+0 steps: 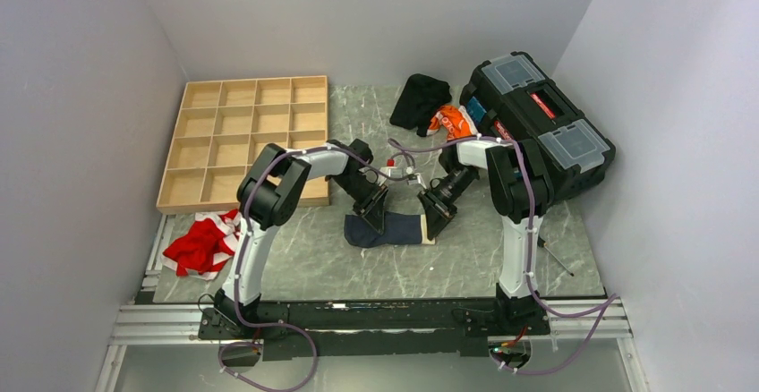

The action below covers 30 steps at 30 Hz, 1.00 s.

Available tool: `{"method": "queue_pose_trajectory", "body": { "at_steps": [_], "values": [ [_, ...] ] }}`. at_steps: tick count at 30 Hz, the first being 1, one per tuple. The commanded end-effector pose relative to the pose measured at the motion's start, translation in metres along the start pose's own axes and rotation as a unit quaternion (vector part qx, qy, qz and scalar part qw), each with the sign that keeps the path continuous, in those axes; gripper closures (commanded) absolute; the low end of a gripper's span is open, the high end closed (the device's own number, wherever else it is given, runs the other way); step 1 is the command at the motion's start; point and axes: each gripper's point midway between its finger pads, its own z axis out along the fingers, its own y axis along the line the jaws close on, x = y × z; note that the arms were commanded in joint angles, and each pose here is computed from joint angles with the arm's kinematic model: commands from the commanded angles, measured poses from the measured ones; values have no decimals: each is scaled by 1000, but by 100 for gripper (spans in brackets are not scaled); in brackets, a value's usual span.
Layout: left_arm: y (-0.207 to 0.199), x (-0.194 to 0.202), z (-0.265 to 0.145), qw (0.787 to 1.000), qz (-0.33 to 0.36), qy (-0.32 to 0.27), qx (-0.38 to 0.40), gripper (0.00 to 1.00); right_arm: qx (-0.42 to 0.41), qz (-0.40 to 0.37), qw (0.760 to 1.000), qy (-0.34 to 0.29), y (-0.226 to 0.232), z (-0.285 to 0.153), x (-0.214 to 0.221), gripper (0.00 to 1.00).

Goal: Roll the underwear
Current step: Fold the underwear at the center of the board.

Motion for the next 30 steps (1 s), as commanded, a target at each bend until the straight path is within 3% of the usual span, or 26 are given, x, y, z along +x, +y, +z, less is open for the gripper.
{"method": "queue_pose_trajectory", "body": {
  "at_steps": [1,11,15,20,30],
  "values": [
    [-12,-2,1,992,116,11,-51,75,67,73,994,-38,-48,-6,-9,79],
    [-10,-11,-11,985,140,-1,-100,59,67,71,995,-13,-48,-7,1,79],
    [-13,-16,-18,982,153,-12,-113,43,67,68,995,-9,-47,-10,-1,79],
    [-16,-19,-25,976,170,-32,-133,32,67,68,995,-5,-48,-11,0,79],
    [-17,-18,-30,971,181,-45,-149,27,64,68,996,-4,-48,-8,2,80]
  ]
}}
